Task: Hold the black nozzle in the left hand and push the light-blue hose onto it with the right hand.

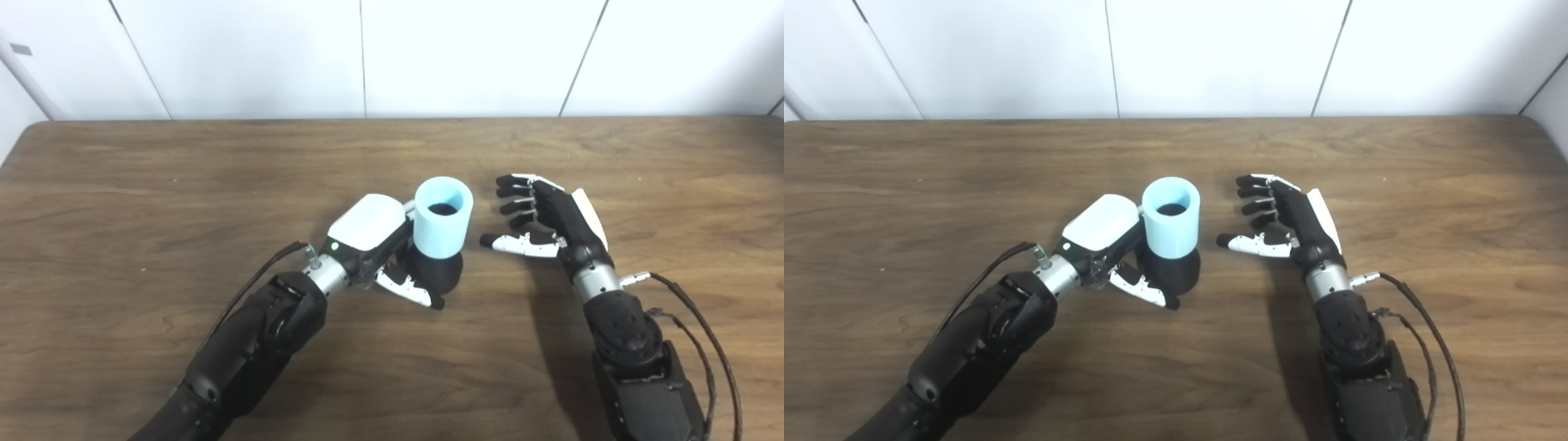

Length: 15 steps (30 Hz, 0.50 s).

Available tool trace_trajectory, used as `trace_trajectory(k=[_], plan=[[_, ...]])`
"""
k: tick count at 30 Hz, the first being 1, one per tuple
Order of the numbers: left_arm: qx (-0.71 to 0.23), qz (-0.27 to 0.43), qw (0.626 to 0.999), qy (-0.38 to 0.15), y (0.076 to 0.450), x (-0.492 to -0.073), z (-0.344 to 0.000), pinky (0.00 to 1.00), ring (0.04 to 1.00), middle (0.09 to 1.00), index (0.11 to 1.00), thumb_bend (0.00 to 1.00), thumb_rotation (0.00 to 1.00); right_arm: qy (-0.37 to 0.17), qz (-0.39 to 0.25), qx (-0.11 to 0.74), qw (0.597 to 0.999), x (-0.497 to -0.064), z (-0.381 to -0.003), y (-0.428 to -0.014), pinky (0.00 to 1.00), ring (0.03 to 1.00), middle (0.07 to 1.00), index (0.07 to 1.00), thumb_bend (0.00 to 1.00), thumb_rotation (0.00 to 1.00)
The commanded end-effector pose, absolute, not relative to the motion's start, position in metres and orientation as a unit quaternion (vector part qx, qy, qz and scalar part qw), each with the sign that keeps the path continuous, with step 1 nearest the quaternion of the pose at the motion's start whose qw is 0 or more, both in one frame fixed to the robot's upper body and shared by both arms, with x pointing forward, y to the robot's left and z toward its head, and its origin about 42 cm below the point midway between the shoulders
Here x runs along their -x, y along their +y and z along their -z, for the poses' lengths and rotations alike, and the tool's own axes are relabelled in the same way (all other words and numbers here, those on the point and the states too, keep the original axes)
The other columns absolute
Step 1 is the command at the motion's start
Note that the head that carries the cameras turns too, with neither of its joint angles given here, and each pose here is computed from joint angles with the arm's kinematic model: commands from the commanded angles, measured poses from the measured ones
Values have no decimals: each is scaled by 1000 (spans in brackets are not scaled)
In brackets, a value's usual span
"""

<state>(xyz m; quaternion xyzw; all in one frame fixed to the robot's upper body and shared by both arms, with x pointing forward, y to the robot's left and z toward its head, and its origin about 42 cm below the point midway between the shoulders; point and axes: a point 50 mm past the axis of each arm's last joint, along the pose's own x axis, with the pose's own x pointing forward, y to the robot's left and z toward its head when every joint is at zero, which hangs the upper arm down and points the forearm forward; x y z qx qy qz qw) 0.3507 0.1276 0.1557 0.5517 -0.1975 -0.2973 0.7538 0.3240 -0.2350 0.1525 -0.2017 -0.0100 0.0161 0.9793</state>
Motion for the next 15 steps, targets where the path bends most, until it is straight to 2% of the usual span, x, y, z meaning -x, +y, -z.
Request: trace_trajectory(k=[1,15], plan=[[-600,312,731,-90,162,-342,-118,922,997,975,959,979,275,-36,-6,207,978,-326,-161,-240,525,615,693,699,618,0],[-604,286,739,-87,174,-348,-124,935,986,959,943,959,264,-40,-6,208,977,-328,-158,-241,509,600,676,696,641,0]])
